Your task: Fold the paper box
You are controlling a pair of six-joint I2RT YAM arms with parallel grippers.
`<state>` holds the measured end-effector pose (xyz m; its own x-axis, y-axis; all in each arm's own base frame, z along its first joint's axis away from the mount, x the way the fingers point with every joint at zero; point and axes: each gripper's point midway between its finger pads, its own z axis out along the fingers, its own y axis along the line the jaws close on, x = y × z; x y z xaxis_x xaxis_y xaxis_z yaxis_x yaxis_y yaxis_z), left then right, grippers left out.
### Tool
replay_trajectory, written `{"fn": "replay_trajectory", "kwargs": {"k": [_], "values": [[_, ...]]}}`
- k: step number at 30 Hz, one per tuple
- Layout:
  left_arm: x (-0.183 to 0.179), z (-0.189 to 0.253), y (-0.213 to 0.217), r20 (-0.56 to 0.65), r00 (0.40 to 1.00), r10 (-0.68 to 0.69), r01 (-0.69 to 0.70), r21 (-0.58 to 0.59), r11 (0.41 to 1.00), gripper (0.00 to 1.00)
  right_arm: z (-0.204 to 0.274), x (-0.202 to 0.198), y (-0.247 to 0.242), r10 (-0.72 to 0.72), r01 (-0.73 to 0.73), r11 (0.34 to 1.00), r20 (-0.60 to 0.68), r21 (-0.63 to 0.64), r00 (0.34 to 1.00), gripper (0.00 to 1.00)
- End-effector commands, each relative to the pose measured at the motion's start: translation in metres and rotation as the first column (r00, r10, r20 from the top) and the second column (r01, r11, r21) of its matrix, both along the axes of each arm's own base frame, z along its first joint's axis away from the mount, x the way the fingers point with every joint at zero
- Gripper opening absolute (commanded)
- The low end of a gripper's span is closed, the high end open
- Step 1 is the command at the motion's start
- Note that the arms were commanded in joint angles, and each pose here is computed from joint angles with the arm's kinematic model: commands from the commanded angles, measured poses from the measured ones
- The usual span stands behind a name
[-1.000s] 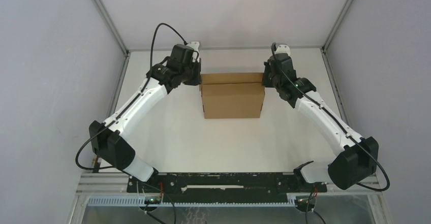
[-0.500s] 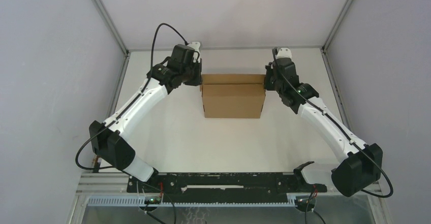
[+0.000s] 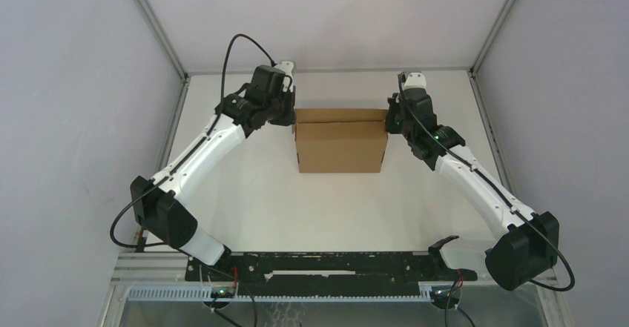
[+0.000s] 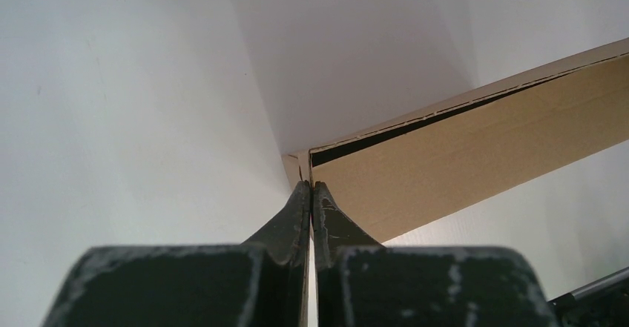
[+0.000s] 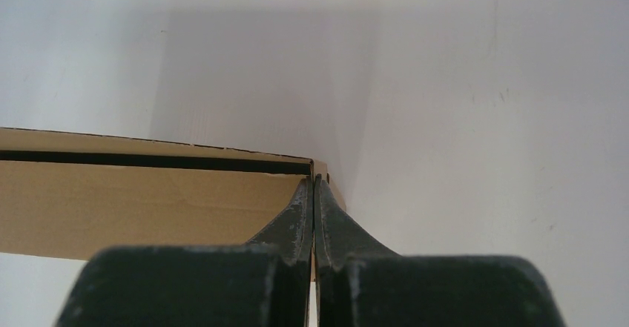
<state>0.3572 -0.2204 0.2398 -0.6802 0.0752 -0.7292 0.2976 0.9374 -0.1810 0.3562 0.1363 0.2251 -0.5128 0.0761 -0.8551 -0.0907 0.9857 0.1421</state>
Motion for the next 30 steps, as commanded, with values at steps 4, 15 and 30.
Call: {"fn": "replay_trajectory", "kwargs": {"k": [4, 15, 30], "values": [[-0.001, 0.03, -0.022, 0.076, 0.996, -0.053, 0.059, -0.067, 0.996, 0.02, -0.029, -0.02, 0.009, 0.058, -0.059, 0.998, -0.108, -0.013, 0.992, 0.0], [-0.001, 0.04, -0.027, 0.063, 0.997, -0.033, 0.039, -0.096, 0.995, 0.02, -0.027, -0.022, 0.01, 0.065, -0.067, 0.998, -0.107, -0.009, 0.992, 0.0], [0.0, 0.038, -0.041, -0.009, 1.0, -0.021, 0.019, -0.124, 0.992, 0.03, -0.026, -0.024, 0.011, 0.072, -0.073, 0.997, -0.108, -0.01, 0.992, 0.0]]}}
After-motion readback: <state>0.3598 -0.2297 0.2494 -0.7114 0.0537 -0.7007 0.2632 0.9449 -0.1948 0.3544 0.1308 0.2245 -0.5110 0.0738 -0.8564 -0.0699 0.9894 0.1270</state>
